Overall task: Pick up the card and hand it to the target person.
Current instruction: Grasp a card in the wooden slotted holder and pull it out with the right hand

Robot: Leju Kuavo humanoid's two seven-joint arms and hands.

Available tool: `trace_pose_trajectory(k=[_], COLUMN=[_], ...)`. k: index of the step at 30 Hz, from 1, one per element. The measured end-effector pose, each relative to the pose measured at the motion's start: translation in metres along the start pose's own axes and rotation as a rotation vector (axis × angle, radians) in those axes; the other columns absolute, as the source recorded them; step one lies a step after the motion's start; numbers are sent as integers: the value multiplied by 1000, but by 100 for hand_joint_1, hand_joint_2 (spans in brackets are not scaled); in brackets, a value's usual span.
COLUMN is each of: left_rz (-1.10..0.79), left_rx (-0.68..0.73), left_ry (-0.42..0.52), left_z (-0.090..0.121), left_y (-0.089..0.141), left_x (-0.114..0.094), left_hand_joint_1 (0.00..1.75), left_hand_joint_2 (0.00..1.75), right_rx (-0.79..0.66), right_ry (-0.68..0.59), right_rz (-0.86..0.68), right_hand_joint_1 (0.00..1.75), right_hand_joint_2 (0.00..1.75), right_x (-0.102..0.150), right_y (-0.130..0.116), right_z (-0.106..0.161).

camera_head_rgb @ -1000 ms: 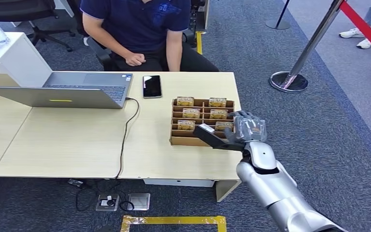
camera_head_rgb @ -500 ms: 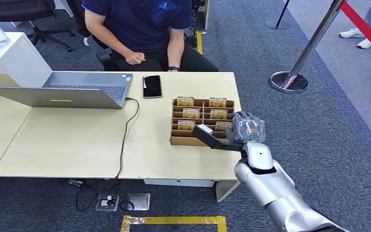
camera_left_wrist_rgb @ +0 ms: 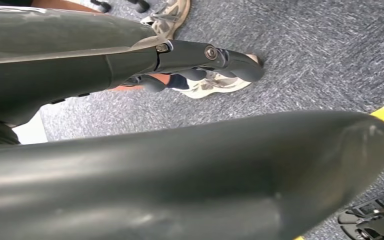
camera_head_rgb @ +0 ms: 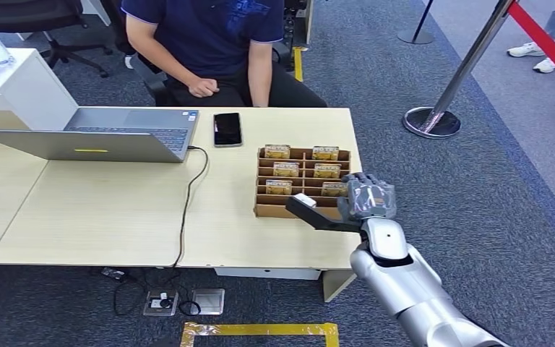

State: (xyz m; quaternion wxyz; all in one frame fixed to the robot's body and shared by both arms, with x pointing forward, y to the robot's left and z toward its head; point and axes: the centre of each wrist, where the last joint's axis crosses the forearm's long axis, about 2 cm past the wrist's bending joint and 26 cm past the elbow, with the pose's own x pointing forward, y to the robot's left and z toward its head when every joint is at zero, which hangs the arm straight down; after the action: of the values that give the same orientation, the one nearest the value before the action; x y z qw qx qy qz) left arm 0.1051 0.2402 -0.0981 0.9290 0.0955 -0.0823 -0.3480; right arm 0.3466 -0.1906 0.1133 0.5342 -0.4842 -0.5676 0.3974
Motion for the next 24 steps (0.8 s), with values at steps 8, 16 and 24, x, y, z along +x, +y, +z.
trace_pose_trajectory(k=[8, 16, 24], left_rz=[-7, -7, -8], left_rx=[1, 1, -3], left_ry=[-5, -8, -9], left_z=[0, 0, 1], left_y=[1, 1, 0], left_x=[2, 3, 4], left_hand_joint_1=[0, 0, 0], left_hand_joint_2=[0, 0, 0], right_rx=[19, 0, -36], right_ry=[-24, -48, -50], right_rz=[-2, -31, -60], right_hand_joint_1=[145, 175, 175], right_hand_joint_2=[175, 175, 175], right_x=[3, 5, 6], right_y=[2, 2, 3], right_z=[4, 5, 7])
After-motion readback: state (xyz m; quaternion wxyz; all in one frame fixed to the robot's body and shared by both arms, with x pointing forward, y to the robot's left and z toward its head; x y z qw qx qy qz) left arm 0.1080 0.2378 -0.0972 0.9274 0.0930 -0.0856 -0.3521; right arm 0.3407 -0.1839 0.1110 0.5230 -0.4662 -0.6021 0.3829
